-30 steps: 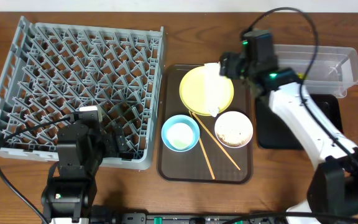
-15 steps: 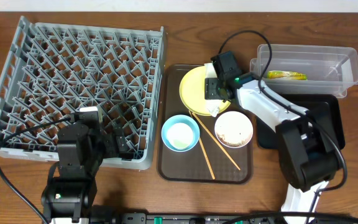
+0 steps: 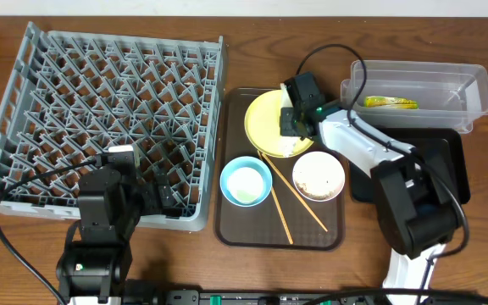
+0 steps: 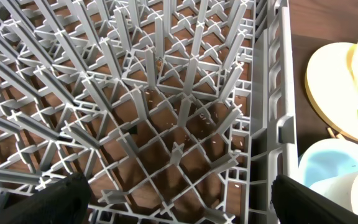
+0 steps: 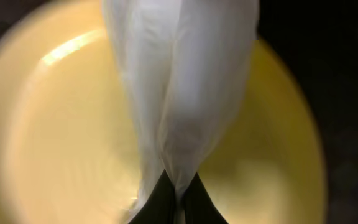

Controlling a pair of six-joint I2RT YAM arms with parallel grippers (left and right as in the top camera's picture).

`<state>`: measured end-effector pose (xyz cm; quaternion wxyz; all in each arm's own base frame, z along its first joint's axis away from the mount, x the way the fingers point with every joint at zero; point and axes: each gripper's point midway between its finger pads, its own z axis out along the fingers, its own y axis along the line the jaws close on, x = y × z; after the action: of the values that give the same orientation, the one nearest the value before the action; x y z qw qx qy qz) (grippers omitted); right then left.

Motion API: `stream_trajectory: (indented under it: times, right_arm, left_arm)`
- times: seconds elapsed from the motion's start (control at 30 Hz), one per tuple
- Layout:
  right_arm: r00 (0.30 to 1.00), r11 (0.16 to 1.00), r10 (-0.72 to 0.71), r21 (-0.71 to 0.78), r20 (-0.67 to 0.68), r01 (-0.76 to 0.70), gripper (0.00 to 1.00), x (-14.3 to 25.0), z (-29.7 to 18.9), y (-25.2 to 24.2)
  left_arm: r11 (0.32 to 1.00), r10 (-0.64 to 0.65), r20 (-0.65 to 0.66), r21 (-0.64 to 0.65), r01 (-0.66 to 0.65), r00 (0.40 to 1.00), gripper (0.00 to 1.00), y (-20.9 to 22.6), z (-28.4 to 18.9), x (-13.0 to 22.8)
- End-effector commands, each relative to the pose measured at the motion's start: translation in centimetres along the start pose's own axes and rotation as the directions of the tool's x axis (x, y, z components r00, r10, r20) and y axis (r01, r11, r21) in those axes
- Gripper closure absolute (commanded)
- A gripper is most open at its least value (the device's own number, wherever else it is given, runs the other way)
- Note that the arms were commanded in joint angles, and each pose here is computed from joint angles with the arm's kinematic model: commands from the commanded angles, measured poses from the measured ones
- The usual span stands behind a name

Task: Sort waste into correct bins and load items into the dishwasher
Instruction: 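Grasp the white plastic bag on the yellow plate with the right gripper, then move the bag with the right gripper and release it into the clear bin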

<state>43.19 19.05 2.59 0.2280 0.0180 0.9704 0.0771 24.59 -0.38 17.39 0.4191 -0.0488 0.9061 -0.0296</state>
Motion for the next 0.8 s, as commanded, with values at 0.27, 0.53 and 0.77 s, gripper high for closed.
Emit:
stream_trajectory:
  times: [0.27, 0.53, 0.77]
  right_arm:
    - [0.838, 0.918, 0.355, 0.014, 0.415, -0.396, 0.99, -11.5, -13.0, -10.1]
    - [0.527, 0.595, 0.737, -0.037, 0.424, -0.803, 0.87, -10.4, -13.2, -19.3]
    - [0.607, 0.734, 0.638, -0.133, 0.475, -0.666, 0.21, -14.5, -14.6, -20.2]
  left_arm:
    - [1.0, -0.012, 0.024, 0.002, 0.012, 1.0, 0.04, 0.0, -0.6, -0.9]
    - [1.0, -0.013, 0.024, 0.002, 0.013, 1.0, 0.04, 0.0, -0.6, -0.9]
    - [1.0, -0.012, 0.024, 0.002, 0.012, 1.0, 0.04, 0.0, -0.6, -0.9]
